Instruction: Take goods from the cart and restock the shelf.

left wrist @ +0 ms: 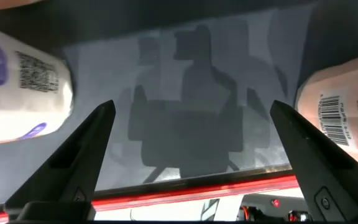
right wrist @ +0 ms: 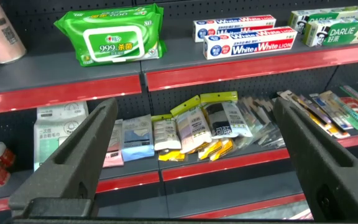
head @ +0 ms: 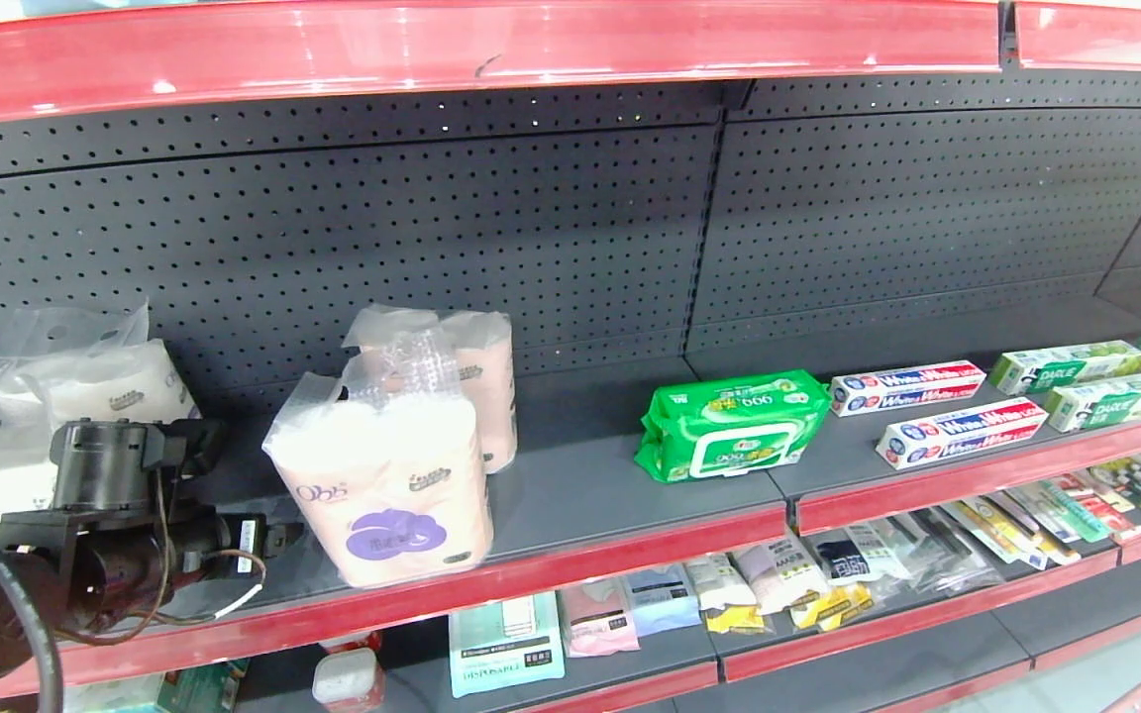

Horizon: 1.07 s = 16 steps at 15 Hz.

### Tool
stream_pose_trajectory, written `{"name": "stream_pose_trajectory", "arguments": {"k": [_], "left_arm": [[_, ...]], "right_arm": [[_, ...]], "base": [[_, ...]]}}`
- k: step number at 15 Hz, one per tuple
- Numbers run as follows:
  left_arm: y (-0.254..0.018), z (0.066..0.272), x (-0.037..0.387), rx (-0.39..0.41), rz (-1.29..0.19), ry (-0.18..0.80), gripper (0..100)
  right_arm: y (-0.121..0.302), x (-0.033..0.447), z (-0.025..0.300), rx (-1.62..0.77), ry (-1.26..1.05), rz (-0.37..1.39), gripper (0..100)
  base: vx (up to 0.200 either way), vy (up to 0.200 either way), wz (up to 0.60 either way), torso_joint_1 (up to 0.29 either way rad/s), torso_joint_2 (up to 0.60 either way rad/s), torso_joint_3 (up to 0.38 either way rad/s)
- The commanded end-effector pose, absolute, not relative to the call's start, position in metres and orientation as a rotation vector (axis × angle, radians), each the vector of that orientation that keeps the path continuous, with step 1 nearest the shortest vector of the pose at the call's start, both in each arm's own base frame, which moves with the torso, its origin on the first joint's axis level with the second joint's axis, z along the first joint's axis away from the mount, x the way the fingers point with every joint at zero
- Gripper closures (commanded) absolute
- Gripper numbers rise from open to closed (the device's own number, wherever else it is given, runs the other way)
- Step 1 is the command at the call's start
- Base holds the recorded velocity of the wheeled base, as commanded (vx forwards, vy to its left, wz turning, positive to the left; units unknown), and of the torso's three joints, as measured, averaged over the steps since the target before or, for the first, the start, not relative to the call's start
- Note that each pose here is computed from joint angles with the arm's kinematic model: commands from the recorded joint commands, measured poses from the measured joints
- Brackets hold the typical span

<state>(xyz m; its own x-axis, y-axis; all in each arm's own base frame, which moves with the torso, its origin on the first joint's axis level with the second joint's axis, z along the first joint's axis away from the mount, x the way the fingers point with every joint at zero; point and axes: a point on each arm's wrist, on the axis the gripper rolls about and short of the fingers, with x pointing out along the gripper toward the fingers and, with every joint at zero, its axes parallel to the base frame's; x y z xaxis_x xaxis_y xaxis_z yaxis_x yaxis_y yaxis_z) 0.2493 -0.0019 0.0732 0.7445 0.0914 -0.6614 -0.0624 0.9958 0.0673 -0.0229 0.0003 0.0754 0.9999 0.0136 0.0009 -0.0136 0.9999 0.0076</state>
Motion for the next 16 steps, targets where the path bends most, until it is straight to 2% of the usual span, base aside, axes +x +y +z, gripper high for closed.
{"name": "stream_pose_trajectory", "arguments": {"k": [1, 7, 16], "left_arm": [[-0.004, 0.071, 0.252, 0.044, 0.077, 0.733, 0], [-0.013, 0.074, 0.258, 0.055, 0.045, 0.699, 0], [-0.021, 0.074, 0.258, 0.066, 0.014, 0.698, 0]], "right_arm": [[0.000, -0.023, 0.075, 0.008, 0.002, 0.014, 0], [0.000, -0.023, 0.075, 0.008, 0.000, 0.014, 0], [0.000, -0.023, 0.075, 0.008, 0.000, 0.014, 0]], "base": [[0.000, 0.000, 0.00, 0.000, 0.00, 0.000], [0.000, 0.000, 0.00, 0.000, 0.00, 0.000], [0.000, 0.000, 0.00, 0.000, 0.00, 0.000]]}}
